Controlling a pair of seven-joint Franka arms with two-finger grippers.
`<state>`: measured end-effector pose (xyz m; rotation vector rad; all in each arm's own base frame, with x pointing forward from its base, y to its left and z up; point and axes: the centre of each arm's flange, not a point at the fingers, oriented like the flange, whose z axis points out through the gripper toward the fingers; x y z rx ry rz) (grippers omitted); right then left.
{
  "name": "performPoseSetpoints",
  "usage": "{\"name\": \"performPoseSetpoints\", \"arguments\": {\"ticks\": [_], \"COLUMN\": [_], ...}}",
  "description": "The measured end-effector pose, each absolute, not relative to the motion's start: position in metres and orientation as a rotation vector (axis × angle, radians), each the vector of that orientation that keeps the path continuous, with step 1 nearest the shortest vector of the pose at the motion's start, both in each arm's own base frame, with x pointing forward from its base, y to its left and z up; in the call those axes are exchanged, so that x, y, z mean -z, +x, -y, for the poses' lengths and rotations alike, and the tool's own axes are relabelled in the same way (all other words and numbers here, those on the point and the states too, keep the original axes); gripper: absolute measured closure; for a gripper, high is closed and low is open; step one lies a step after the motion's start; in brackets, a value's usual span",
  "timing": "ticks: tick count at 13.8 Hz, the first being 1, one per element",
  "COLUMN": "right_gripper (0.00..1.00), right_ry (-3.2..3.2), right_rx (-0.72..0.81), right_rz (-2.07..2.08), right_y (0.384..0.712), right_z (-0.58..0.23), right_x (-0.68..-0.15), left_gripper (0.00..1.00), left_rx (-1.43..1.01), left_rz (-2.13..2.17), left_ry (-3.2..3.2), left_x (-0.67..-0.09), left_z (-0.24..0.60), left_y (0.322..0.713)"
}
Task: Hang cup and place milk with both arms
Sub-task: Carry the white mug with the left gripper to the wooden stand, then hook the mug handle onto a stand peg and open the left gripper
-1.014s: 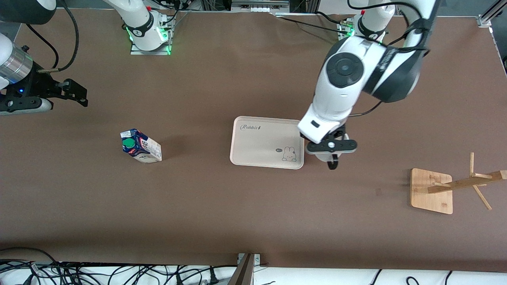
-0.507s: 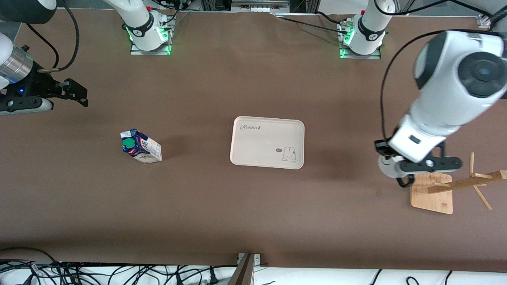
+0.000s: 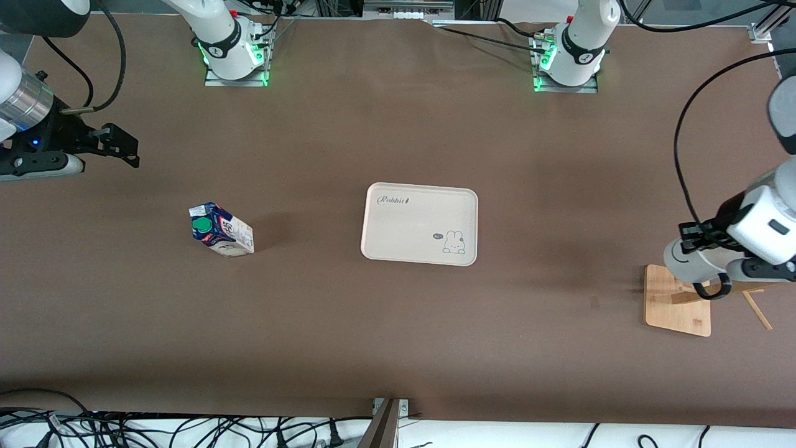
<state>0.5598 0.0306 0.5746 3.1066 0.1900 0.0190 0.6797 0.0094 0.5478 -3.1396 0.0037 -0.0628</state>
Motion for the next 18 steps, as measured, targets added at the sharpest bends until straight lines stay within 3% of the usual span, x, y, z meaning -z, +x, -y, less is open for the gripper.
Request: {"name": "performPoseSetpoints", "arguments": {"ticks": [18], "right_gripper": [0.00], "right_ry": [3.106], "right_rx": [-0.022], "right_rz": [-0.194], "right_y": [0.560], "right_z": [-0.033], "right_x": [-0.575], "left_gripper": [0.92], "left_rx": [-0.032], "left_rz": [0.134], "left_ry": [-3.265], "left_x": [-0.532], "left_z": [-0.135], "left_y": [0.661]}}
